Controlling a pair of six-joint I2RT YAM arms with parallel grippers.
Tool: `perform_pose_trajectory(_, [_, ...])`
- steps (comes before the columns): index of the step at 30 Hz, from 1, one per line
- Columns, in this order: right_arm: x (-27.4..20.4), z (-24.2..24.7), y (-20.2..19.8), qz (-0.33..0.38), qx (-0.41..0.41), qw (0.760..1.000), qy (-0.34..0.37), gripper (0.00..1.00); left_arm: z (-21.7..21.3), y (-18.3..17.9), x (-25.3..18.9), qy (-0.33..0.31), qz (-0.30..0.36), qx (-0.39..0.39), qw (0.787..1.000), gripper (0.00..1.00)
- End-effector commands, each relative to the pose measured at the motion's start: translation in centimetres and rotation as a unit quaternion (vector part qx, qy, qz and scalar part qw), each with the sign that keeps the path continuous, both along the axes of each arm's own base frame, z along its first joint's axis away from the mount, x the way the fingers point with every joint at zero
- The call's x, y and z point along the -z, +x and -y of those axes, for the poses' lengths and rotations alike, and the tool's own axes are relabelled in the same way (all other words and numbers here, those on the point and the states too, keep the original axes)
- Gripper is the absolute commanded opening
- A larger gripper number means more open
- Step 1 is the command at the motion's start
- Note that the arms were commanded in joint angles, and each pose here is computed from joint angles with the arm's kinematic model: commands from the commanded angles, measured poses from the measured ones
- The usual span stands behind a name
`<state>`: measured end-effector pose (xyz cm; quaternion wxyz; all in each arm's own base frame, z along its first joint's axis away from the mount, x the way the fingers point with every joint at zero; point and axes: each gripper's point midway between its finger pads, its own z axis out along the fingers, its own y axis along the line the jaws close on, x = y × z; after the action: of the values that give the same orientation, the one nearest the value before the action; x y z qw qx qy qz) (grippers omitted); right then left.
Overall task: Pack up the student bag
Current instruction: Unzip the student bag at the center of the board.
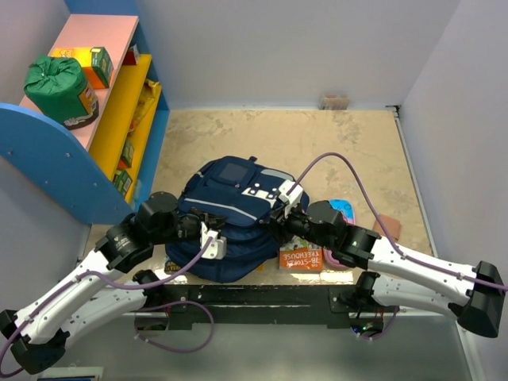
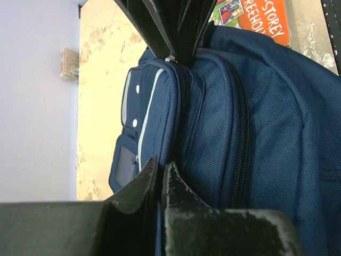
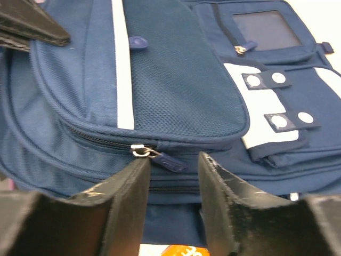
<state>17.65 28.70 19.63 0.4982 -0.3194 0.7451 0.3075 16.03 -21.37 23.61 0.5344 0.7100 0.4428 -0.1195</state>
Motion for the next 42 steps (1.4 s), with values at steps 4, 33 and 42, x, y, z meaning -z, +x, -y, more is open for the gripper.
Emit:
perform_pose_trajectory(4, [-1.0, -0.6, 0.4, 0.002, 0.014, 0.999, 0.046, 0.33, 1.8, 0.1, -5.7, -0.082, 0.056, 0.03, 0.995, 0.0])
perform_pose_trajectory(33, [0.4, 0.1, -0.6, -0.065, 0.051, 0.993, 0.088, 0.0, 6.4, 4.5, 2.3, -0.039, -0.167, -0.059, 0.983, 0.0])
perform_pose_trajectory(42, [0.6, 2.7, 0.9, -0.042, 0.131, 0.988, 0.075, 0.08, 6.7, 3.4, 3.0, -0.035, -0.191, -0.034, 0.98, 0.0])
